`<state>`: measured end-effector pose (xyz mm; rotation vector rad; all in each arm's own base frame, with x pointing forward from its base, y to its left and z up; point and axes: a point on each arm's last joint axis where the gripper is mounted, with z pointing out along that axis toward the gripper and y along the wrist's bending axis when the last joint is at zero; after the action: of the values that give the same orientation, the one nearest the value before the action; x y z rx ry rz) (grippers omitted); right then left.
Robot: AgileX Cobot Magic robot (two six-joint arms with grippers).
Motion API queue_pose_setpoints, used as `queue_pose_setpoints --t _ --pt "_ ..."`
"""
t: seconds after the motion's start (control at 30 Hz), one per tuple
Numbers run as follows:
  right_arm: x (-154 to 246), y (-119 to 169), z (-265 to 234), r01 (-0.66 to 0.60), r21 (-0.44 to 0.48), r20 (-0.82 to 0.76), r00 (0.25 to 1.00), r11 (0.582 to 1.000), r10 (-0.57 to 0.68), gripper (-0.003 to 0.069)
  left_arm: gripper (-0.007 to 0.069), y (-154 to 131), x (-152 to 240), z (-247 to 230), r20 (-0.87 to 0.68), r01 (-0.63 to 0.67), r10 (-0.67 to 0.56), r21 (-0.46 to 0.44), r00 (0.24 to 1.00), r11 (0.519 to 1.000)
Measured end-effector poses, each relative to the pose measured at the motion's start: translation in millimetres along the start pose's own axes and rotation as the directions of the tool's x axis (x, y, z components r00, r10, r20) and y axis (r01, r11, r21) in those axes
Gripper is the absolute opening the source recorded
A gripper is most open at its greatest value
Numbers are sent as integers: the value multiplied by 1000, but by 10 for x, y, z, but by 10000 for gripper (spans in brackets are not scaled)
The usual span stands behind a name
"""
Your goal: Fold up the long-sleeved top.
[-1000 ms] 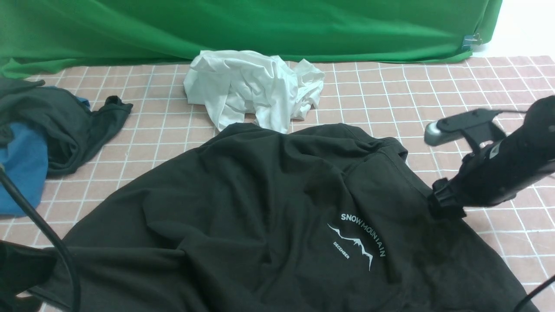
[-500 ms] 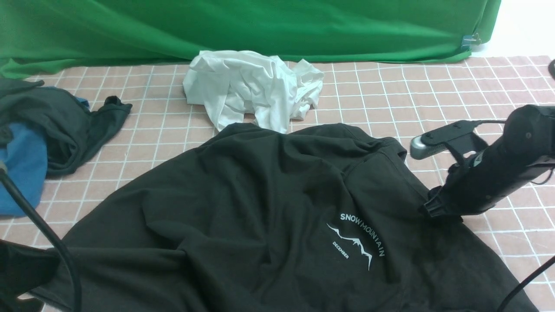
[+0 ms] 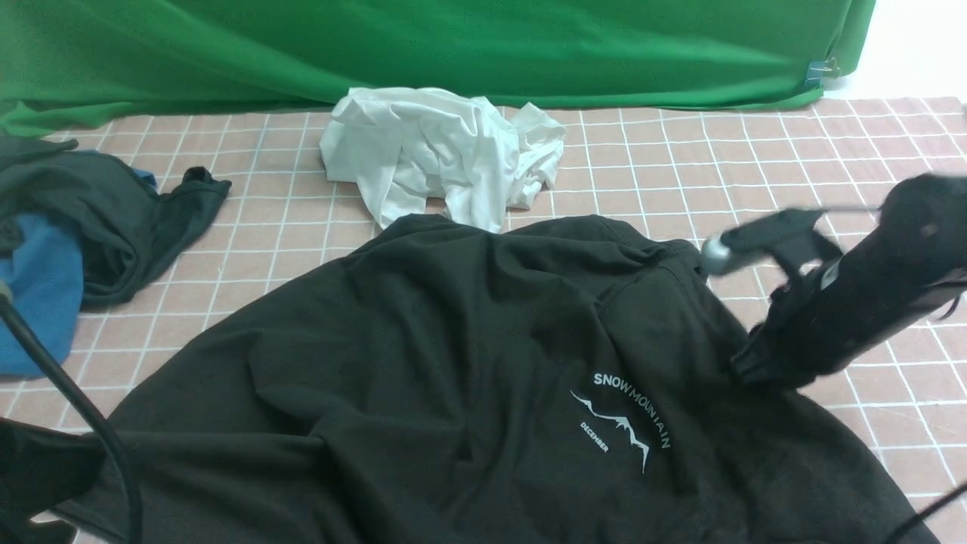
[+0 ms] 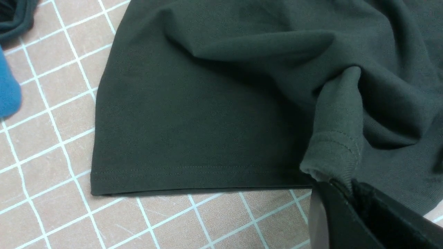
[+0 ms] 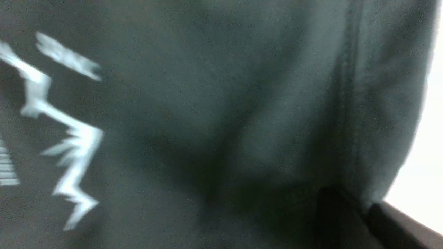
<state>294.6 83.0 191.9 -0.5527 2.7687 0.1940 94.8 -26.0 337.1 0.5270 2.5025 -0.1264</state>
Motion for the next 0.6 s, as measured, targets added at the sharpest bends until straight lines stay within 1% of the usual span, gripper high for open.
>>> queue_pose_setpoints --t 0.1,0.13,0.2,0.23,0.3,0.37,0.43,0.53,0.6 --pt "-51 5 -531 1 21 137 991 1000 -4 42 35 -1 -10 -16 6 -8 8 0 1000 1000" --pt "-56 -3 -539 -1 22 137 991 1000 -2 42 35 -1 -19 -30 12 -11 11 -1 1000 1000" --pt "-85 -91 -1029 -47 51 266 964 998 32 42 35 4 -97 -141 66 -22 22 -15 998 1000" --pt "-89 -143 -1327 -81 69 347 936 994 52 42 35 8 -167 -241 121 -25 28 -29 992 999" --pt "-60 -244 -1711 -137 101 448 891 985 78 42 35 16 -313 -464 243 -28 42 -62 969 998" --pt "-19 -293 -2084 -176 130 539 838 976 79 41 35 33 -449 -675 354 -28 63 -103 933 994" --pt "39 -335 -2440 -216 162 615 785 963 73 41 35 56 -611 -975 474 -22 98 -163 875 986" --pt "128 -350 -2994 -274 210 719 694 938 42 41 35 95 -858 -1359 567 -2 141 -238 812 971" --pt "178 -306 -3367 -298 240 777 629 924 1 41 35 114 -1055 -1627 618 -8 172 -259 767 966"
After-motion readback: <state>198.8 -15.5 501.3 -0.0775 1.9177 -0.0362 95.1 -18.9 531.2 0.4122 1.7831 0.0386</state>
